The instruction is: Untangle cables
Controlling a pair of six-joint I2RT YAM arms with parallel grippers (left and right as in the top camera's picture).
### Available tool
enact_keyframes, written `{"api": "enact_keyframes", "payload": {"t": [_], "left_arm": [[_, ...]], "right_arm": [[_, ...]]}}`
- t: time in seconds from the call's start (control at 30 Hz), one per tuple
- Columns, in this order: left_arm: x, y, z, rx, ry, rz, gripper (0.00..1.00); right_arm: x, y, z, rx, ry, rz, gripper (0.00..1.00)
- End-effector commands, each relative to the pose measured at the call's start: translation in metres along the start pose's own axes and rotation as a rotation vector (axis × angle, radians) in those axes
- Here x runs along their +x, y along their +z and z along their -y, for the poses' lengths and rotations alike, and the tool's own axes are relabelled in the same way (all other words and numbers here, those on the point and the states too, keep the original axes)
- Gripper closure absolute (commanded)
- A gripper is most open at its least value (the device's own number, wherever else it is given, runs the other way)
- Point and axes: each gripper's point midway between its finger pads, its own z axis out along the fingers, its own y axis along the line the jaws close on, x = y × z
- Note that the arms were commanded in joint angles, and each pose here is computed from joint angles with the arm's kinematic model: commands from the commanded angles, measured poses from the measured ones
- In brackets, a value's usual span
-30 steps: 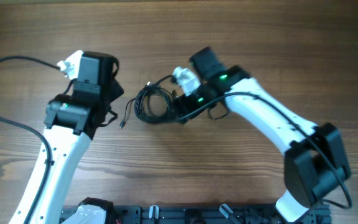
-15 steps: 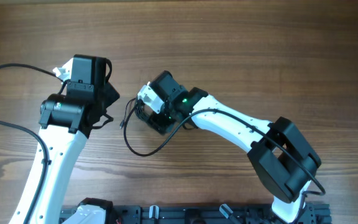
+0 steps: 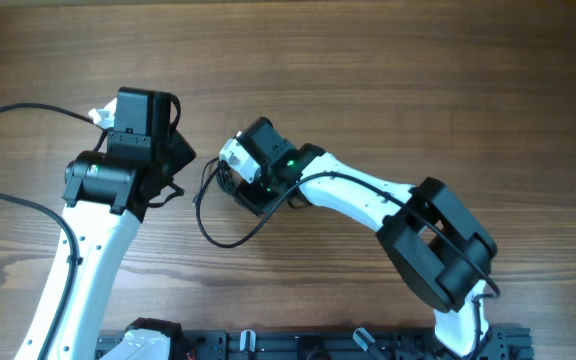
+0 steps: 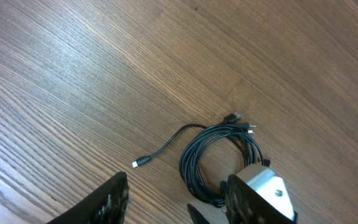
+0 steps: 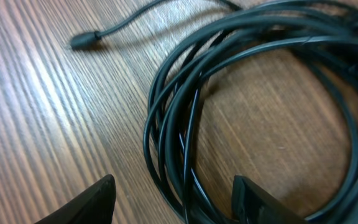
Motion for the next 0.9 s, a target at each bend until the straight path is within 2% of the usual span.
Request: {"api": "enact_keyframes", "payload": {"t": [0.0, 0.07, 0.1, 0.13, 0.17, 0.27, 0.4, 0.53, 0.57, 0.63, 0.67, 0.73, 0.77, 0.83, 0.87], "left_arm": [[-0.001, -0.003, 0.0, 0.011, -0.02, 0.002, 0.48], [-0.001, -0.003, 0.0, 0.012, -0.02, 0.002, 0.48], [-0.001, -0.003, 0.0, 0.012, -0.02, 0.002, 0.48], [-0.001, -0.003, 0.0, 0.012, -0.02, 0.002, 0.48], [-0.001, -0.003, 0.0, 0.011, -0.02, 0.002, 0.48], [-0.001, -0.003, 0.0, 0.012, -0.02, 0.002, 0.47], [-0.001, -0.003, 0.0, 0.012, -0.02, 0.002, 0.47], [-0.001, -0.003, 0.0, 0.012, -0.02, 0.001, 0.47], [0.0, -0.003, 0.001, 0.014, -0.02, -0.002, 0.46], [0.001, -0.003, 0.002, 0.022, -0.019, -0.011, 0.44], [0.002, -0.003, 0.004, 0.031, -0.02, -0.019, 0.44], [0.003, -0.003, 0.005, 0.037, -0.02, -0.025, 0.44], [0.004, -0.003, 0.005, 0.037, -0.019, -0.025, 0.44], [0.004, -0.003, 0.005, 0.037, -0.019, -0.025, 0.44], [0.004, -0.003, 0.005, 0.037, -0.019, -0.026, 0.44]], "right_arm": [[0.02, 0.023, -0.002, -0.031, 0.034, -0.06, 0.38], [0.024, 0.027, -0.002, -0.035, 0.051, -0.071, 0.38], [0.026, 0.029, -0.002, -0.036, 0.053, -0.079, 0.5], [0.027, 0.029, -0.002, -0.036, 0.054, -0.081, 0.68], [0.026, 0.029, -0.002, -0.036, 0.065, -0.08, 0.93], [0.025, 0.013, -0.005, -0.034, 0.119, -0.092, 0.96], [-0.003, -0.059, -0.02, -0.031, 0.034, -0.014, 0.96], [-0.052, -0.179, -0.051, -0.027, -0.15, 0.264, 0.96], [-0.067, -0.235, -0.06, 0.022, -0.23, 0.401, 0.96], [-0.077, -0.283, -0.049, 0.174, -0.229, 0.512, 0.96], [-0.078, -0.301, -0.035, 0.267, -0.159, 0.546, 0.91], [-0.071, -0.321, -0.013, 0.398, -0.037, 0.565, 0.9], [-0.064, -0.328, 0.002, 0.477, 0.058, 0.563, 0.76], [-0.049, -0.326, 0.014, 0.534, 0.153, 0.519, 0.14], [-0.044, -0.322, 0.014, 0.529, 0.162, 0.496, 0.09]]}}
